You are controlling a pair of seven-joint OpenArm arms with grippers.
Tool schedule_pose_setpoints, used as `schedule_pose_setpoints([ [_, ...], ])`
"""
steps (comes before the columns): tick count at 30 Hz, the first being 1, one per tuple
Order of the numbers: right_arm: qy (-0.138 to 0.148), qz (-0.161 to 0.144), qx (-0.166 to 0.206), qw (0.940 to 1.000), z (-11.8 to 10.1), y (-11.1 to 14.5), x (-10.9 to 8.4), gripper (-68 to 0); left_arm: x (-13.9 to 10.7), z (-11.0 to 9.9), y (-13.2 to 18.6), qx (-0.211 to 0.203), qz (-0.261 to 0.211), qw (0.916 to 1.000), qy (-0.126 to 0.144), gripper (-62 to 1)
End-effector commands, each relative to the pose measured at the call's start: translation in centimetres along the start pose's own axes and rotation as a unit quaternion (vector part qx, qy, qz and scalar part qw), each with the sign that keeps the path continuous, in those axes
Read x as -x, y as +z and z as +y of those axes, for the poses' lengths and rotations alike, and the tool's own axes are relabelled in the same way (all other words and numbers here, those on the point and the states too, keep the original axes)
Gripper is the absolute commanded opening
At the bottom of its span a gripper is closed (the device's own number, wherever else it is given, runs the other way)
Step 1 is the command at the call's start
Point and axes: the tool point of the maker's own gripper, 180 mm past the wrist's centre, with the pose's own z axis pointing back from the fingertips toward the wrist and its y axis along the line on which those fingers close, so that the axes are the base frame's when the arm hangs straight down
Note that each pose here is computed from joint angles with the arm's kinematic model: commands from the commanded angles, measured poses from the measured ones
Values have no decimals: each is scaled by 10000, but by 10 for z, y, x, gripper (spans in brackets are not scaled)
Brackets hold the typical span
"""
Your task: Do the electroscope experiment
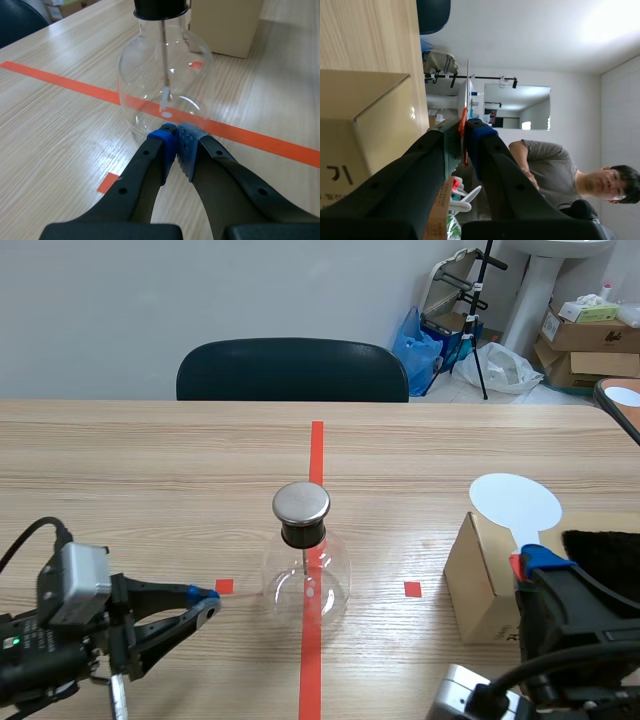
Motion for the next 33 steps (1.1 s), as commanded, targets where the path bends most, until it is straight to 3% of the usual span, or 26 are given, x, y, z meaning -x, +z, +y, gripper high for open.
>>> schedule_pose_setpoints([
  [1,11,37,382,9993,-17,-2,4,-664,-10,-2,7,96,-85,9999,-39,-578],
  [7,-45,59,296,9995,-15,5,19,-664,-22,-19,31,420,17,9991,-89,-580],
  [11,-62,66,222,9997,-9,9,28,-664,-46,-26,45,562,-119,9983,97,-580],
  [17,-71,142,90,9998,4,10,35,-664,-85,-46,58,951,-276,9950,129,-580],
  [21,-71,192,24,9998,14,8,36,-664,-100,-61,59,1139,-113,9934,71,-564],
  [23,-58,195,-15,9998,18,7,37,-664,-107,-66,60,1171,-70,9930,126,-487],
  [31,-88,255,-138,9995,32,6,39,-664,-133,-71,55,943,-194,9953,62,-20],
  [33,-106,267,-126,9995,32,5,39,-664,-132,-74,52,924,-105,9957,43,14],
])
